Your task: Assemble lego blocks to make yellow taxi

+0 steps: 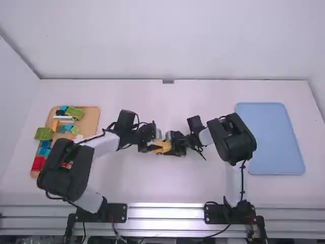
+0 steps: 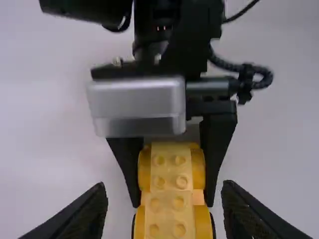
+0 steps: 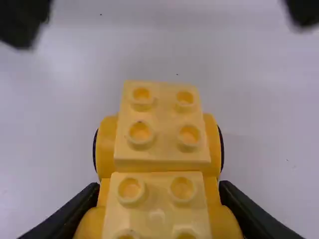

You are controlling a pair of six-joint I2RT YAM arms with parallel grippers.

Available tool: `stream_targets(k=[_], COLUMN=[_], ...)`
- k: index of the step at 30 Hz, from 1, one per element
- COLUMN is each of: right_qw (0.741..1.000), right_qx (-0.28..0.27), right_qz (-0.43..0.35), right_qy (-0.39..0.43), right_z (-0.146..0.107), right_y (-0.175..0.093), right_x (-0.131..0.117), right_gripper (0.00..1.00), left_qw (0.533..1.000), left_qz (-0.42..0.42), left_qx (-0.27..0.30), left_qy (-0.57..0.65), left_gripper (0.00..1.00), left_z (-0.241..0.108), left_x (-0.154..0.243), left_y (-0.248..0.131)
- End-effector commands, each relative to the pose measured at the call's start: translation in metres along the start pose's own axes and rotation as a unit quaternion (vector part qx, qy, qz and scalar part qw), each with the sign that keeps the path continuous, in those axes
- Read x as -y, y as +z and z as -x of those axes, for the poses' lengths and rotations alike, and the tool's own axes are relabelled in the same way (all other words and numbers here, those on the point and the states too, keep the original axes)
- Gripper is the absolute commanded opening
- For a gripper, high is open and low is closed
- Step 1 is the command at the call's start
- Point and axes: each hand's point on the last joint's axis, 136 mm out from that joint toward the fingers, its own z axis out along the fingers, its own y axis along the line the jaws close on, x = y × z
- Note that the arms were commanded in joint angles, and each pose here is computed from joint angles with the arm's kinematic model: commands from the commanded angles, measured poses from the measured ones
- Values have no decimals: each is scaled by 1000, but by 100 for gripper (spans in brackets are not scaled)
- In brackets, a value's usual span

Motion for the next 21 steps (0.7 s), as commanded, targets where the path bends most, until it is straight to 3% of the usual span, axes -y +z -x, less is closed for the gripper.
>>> stream_targets(k=[1, 3, 8, 9, 21], right_qw=[998, 998, 998, 998, 998], right_qx=[-48, -48, -48, -48, -48], right_qz=[-8, -8, -8, -8, -7], right_qy=[31, 30, 31, 31, 30], right_z=[-25, -25, -25, -25, -25], right_y=[3, 3, 3, 3, 3], right_x=[-5, -5, -5, -5, -5], right_gripper=[55, 55, 55, 55, 55], left_qw=[1000, 1000, 1000, 1000, 1000], left_qz=[6, 8, 9, 7, -4], left_qx=[13, 14, -16, -16, -23], left_qy=[13, 15, 1, -1, -18], left_gripper=[62, 57, 24, 21, 14], left_z=[13, 14, 2, 2, -14], left_x=[0, 0, 2, 3, 4], left_y=[-10, -11, -9, -9, 2])
